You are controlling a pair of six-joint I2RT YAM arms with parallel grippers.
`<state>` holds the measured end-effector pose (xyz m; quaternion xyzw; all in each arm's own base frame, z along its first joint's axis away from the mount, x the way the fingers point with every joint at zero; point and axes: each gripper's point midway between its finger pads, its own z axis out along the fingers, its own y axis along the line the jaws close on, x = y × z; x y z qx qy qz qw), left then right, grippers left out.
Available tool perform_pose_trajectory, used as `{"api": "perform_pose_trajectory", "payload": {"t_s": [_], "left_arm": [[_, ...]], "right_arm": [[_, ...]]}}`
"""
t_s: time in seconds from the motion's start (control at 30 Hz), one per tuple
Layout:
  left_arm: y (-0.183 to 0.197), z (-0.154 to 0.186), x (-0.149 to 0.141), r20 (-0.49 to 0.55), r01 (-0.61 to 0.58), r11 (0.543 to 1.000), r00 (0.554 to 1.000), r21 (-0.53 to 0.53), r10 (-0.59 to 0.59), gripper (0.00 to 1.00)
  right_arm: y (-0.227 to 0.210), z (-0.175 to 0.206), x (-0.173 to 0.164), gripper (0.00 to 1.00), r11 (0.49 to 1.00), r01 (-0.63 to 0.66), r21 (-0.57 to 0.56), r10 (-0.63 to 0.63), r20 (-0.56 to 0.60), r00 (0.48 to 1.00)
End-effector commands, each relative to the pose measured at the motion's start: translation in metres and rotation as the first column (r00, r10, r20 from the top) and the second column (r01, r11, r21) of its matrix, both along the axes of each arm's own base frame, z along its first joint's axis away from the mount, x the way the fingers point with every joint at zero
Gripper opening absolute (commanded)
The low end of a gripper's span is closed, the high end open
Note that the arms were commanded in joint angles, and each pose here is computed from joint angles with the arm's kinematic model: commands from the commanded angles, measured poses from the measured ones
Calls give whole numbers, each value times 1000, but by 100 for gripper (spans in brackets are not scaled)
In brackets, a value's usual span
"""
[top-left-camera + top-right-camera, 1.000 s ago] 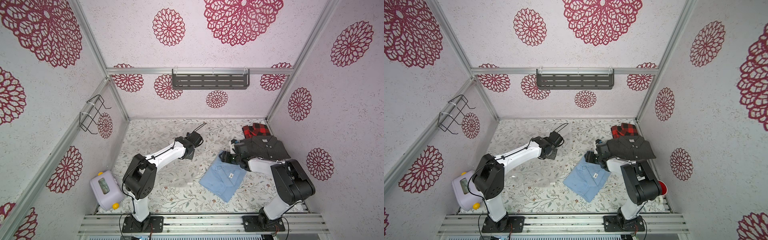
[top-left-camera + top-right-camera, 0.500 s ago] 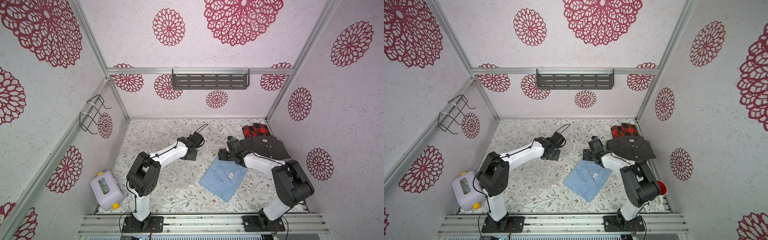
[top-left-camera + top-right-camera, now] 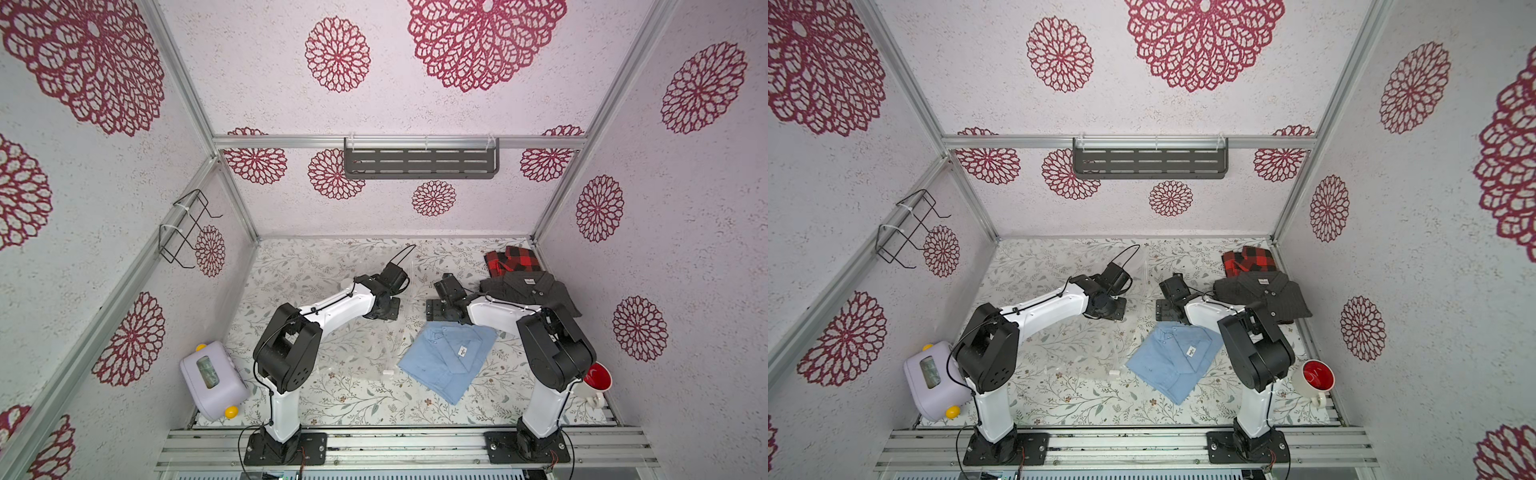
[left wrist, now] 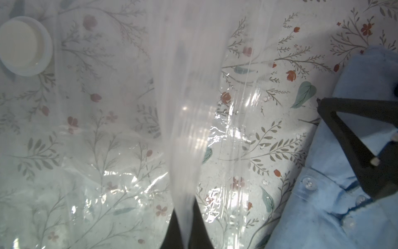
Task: Place the folded shirt into the vacuum bag
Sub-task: Adjust the shirt at the center of the board, then pick up the shirt from the center of the board.
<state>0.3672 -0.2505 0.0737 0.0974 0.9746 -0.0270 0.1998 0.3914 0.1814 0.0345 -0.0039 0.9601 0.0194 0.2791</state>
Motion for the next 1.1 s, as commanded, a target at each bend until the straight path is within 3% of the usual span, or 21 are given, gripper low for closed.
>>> {"api": "perform_pose_trajectory", "payload": {"t_s": [0.0, 0.23, 0.57, 0.77, 0.93, 0.97, 1.07], "left_arm": [[-1, -9, 0, -14, -7, 1000, 1000, -15, 7, 0], [-4, -15, -3, -29, -3, 999, 1000, -34, 2, 0], [-6, -24, -5, -49, -3, 999, 999, -44, 1, 0], [-8, -30, -9, -66, -6, 998, 998, -57, 3, 0], [-21, -29, -13, -75, 8, 994, 997, -105, -15, 0], [-23, -45, -17, -109, 10, 996, 994, -93, -20, 0], [-31, -48, -20, -117, 18, 993, 993, -113, -31, 0]], "right_arm": [[-9, -1, 0, 92, 997, 46, -64, -47, -15, 999], [-10, 25, 8, 93, 988, 46, -147, -42, 32, 999], [-3, -16, -1, 90, 991, 9, -133, -18, -61, 998], [-5, -35, -14, 72, 991, -30, -134, 16, -108, 994], [-8, -22, -14, 48, 993, -33, -118, 28, -45, 999], [-6, -20, -12, 45, 994, -42, -105, 39, -29, 999], [-2, -17, -9, 41, 994, -72, -79, 72, 1, 997]]}}
